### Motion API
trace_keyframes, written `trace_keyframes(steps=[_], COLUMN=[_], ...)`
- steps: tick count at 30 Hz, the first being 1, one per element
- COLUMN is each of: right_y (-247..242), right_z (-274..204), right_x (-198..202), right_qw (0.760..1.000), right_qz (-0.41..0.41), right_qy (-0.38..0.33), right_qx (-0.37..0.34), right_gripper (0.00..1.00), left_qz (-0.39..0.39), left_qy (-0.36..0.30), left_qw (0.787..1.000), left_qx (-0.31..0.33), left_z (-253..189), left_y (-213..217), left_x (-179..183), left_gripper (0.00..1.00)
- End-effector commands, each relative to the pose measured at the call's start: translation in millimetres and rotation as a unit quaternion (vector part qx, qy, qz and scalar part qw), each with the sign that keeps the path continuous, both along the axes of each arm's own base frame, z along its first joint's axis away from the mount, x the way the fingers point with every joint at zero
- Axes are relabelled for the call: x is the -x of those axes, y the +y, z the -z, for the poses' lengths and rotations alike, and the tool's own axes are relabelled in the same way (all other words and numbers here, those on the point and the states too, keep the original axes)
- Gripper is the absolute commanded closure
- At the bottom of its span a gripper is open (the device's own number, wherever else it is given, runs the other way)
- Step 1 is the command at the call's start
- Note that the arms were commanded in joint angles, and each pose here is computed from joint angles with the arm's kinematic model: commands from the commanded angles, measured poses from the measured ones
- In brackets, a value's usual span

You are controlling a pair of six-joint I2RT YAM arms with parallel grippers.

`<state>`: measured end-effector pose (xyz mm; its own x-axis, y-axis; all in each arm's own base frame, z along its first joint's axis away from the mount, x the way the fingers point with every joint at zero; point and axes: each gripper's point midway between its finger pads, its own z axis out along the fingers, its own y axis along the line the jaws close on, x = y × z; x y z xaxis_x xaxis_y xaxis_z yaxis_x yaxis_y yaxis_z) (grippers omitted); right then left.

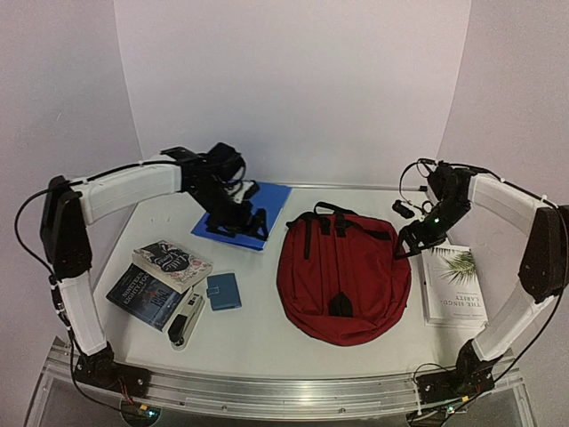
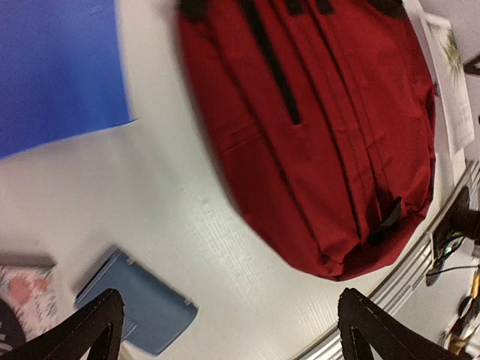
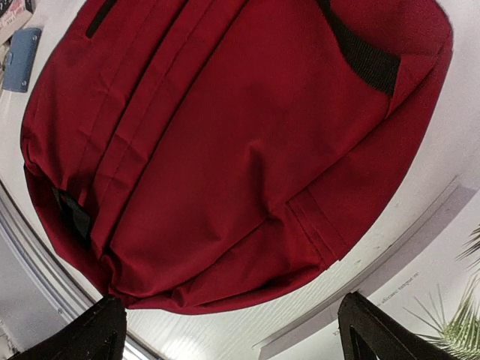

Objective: Pack the student bag
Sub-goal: Adjust the student bag at the center of the board.

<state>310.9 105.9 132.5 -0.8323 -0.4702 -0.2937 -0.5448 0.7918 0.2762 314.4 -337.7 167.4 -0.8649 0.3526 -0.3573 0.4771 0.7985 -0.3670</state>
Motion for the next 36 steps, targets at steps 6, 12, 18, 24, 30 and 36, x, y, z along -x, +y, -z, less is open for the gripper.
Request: trace_keyframes(steps=[6, 12, 18, 24, 30, 36], right_y=[-11.9, -20.0, -37.3, -39.8, -41.1, -46.0], right_z=[-1.1, -5.3, -6.7, -3.3, -0.8, -3.6], right_x=[-8.1, -18.2, -24.5, -16.6, -2.9, -1.9], right_qw=[0.997, 0.995, 0.993, 0.993, 0.992, 0.993], right_qz=[0.038, 0.063, 0.084, 0.086, 0.077, 0.076], right_qy=[0.058, 0.059, 0.054, 0.065, 0.081, 0.077], right_qx=[-0.042, -0.058, -0.056, -0.055, -0.05, -0.041], right_gripper=[0.02, 0.02, 0.02, 0.02, 0.02, 0.02], left_qz=[0.217, 0.284, 0.333, 0.364, 0.376, 0.376], left_qy=[-0.012, -0.015, -0.015, -0.025, -0.014, -0.043], left_qw=[0.976, 0.959, 0.942, 0.929, 0.924, 0.92], left_qx=[-0.025, -0.01, -0.027, -0.058, -0.075, -0.101], left_z=[18.0, 25.8, 47.0, 78.7, 110.4, 121.1], left_y=[-121.6, -156.8, -169.3, -181.5, -186.9, -188.0], left_x=[77.8, 109.5, 140.5, 162.8, 173.1, 166.4], left_gripper=[0.0, 0.0, 0.01, 0.02, 0.07, 0.41])
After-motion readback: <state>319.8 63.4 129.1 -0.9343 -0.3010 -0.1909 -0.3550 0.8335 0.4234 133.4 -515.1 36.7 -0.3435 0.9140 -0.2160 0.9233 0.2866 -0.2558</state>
